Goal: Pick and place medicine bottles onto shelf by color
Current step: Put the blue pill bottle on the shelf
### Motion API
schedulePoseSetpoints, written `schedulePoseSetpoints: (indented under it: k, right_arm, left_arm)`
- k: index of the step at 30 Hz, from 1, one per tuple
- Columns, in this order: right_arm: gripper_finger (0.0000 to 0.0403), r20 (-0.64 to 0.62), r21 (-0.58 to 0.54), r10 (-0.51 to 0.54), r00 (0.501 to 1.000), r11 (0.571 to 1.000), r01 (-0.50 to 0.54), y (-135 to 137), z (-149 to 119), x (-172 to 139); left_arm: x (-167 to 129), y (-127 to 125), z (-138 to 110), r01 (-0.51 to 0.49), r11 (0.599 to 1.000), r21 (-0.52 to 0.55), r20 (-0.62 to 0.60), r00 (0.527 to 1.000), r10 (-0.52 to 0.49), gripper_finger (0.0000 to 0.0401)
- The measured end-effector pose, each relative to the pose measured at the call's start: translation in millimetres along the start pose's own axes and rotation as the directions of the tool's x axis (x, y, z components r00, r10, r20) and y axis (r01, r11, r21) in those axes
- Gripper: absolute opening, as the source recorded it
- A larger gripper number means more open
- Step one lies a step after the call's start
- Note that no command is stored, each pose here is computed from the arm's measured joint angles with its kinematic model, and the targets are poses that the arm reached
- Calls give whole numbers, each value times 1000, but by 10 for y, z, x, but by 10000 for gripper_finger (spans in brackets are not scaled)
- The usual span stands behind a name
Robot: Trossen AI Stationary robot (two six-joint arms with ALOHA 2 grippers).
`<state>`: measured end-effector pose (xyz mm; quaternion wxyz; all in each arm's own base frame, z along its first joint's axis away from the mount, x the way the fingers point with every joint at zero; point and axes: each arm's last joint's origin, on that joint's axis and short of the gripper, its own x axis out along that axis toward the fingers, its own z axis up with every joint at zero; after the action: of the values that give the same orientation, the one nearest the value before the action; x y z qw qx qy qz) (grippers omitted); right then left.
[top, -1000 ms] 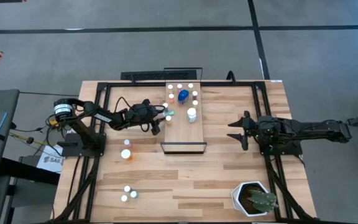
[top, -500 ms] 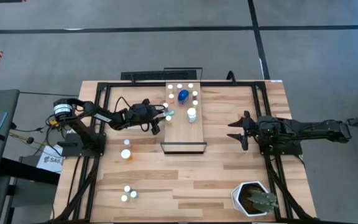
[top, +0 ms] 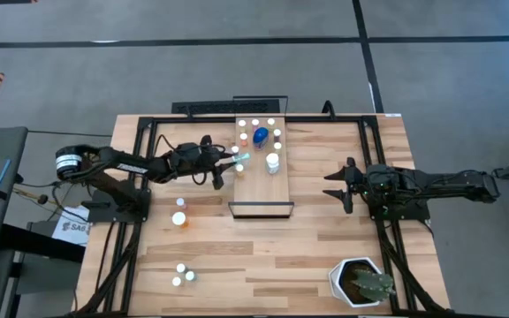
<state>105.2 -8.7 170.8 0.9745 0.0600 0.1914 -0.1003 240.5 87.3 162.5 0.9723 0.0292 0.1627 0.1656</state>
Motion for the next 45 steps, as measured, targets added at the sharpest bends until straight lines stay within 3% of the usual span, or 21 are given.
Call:
schedulePoseSetpoints:
  k: [6, 16, 20, 26, 38, 41, 45]
  right_arm:
    - [255, 0, 0, 0, 1000, 1000, 0, 0, 0, 0]
    - [255, 0, 0, 0, 1000, 1000, 0, 0, 0, 0]
    - [255, 0, 0, 0, 1000, 1000, 0, 0, 0, 0]
    - [255, 0, 0, 0, 1000, 1000, 0, 0, 0, 0]
    - [255, 0, 0, 0, 1000, 1000, 0, 0, 0, 0]
    - [255, 0, -1, 0, 1000, 1000, 0, 0, 0, 0]
    - [255, 0, 0, 0, 1000, 1000, 0, 0, 0, 0]
  left_arm:
    - [-112, 13, 222, 26, 1000, 12, 29, 999, -27, 105]
    - [-56, 19, 952, 39, 999, -16, -245, 969, -42, 105]
    - [24, 40, 1169, 40, 998, -42, -381, 923, -54, 105]
    - [295, 51, 1362, 38, 997, -64, -574, 816, -68, 113]
    - [817, 110, 1593, 71, 996, -46, -809, 583, -79, 125]
    - [923, 115, 1576, 85, 996, -40, -835, 544, -80, 125]
    - [1017, 116, 1548, 95, 995, -32, -845, 530, -77, 125]
